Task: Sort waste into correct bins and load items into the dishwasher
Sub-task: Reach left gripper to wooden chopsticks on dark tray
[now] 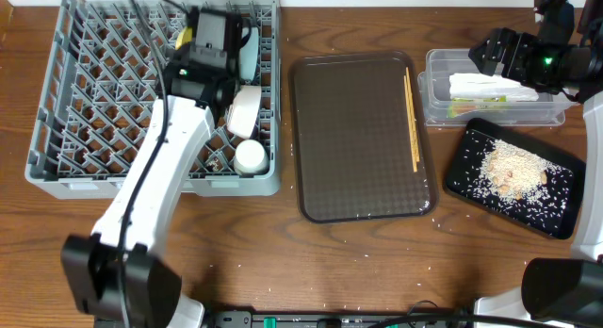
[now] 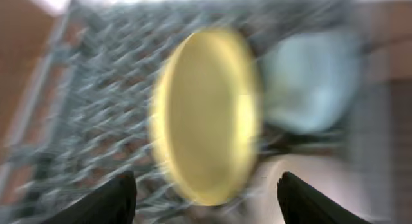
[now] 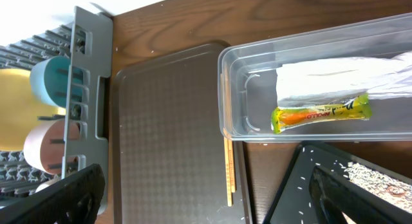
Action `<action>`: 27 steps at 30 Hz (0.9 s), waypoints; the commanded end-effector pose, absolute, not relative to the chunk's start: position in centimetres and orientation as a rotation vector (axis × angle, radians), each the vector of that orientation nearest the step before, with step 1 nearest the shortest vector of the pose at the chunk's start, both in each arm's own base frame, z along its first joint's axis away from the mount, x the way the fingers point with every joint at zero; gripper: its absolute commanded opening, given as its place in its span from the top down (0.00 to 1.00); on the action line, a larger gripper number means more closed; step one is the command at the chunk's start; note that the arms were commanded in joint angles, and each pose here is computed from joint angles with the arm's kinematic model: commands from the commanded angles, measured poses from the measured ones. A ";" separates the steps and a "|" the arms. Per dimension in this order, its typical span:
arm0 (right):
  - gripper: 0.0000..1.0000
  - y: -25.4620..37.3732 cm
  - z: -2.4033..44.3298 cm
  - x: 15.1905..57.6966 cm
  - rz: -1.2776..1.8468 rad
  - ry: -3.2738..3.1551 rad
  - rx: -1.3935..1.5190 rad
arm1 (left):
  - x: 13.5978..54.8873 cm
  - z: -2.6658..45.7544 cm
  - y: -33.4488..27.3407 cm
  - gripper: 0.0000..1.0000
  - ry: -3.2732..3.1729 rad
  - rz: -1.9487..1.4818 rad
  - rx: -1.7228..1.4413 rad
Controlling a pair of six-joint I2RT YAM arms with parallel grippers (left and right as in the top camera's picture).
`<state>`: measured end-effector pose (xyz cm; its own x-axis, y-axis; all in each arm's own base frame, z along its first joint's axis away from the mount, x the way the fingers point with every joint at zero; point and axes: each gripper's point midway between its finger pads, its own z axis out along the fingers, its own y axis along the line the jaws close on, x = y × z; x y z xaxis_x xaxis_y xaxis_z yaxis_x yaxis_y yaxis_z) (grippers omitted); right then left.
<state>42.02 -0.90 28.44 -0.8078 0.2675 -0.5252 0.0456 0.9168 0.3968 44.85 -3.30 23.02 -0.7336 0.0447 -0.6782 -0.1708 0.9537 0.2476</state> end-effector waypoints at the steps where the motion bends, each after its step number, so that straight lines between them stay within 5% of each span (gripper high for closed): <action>1: 0.01 -0.7 28.3 42.0 0.499 2.481 0.210 | 44.0 25.6 -12.2 0.27 2.358 -0.113 -0.084; 15: 0.01 -0.7 28.3 42.0 0.499 2.481 0.210 | 39.2 12.1 -35.0 0.26 2.532 -0.384 0.290; 27: 0.01 -0.7 28.3 42.0 0.499 2.481 0.210 | 39.9 3.8 -40.1 0.26 2.494 -0.386 0.398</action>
